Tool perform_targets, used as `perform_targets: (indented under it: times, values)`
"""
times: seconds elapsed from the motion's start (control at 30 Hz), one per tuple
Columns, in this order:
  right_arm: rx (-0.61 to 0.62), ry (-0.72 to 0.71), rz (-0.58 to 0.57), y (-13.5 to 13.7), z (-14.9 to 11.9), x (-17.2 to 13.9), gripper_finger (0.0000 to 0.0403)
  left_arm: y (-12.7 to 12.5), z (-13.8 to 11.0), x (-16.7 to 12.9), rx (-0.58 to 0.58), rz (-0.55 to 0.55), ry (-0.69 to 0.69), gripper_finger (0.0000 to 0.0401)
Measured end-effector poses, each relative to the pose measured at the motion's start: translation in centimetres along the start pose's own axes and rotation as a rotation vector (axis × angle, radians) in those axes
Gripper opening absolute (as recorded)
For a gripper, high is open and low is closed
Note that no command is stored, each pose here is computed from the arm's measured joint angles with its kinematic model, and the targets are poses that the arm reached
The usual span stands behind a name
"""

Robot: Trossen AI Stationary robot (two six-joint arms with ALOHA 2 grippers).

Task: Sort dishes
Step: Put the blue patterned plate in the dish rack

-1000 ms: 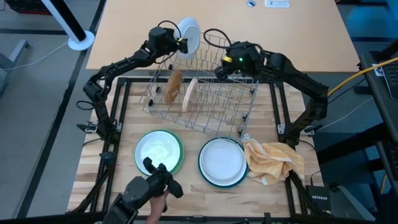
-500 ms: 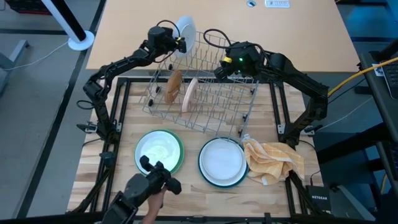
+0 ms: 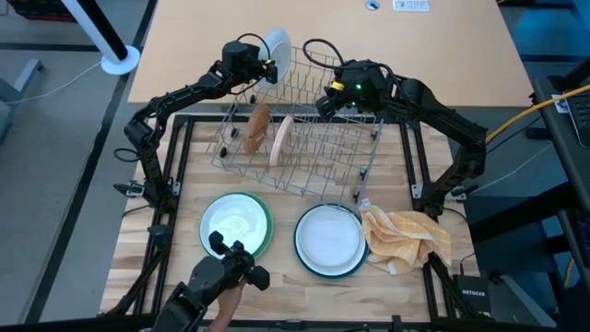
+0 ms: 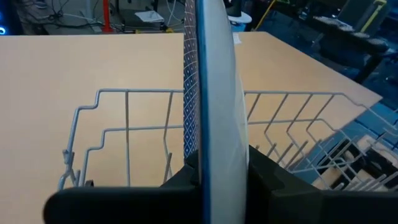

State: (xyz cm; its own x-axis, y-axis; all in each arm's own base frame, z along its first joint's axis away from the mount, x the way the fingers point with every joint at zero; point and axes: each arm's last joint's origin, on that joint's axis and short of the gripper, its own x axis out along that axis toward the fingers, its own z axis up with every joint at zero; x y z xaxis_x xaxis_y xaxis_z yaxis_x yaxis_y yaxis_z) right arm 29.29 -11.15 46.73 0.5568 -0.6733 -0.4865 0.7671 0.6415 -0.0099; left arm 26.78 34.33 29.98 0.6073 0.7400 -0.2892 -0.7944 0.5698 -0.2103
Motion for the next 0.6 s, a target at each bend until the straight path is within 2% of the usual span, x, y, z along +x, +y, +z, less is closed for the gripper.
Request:
perform_targets:
  times: [0.27,0.6]
  values:
    - [0.000,0.000,0.000,0.0,0.0,0.0,0.0127,0.4,-1.3,1.2,0.006,0.015,0.037,0.0059]
    - [0.001,-0.004,-0.004,0.0,0.0,0.0,0.0127,0.4,-1.0,1.2,0.004,0.008,0.004,0.0055]
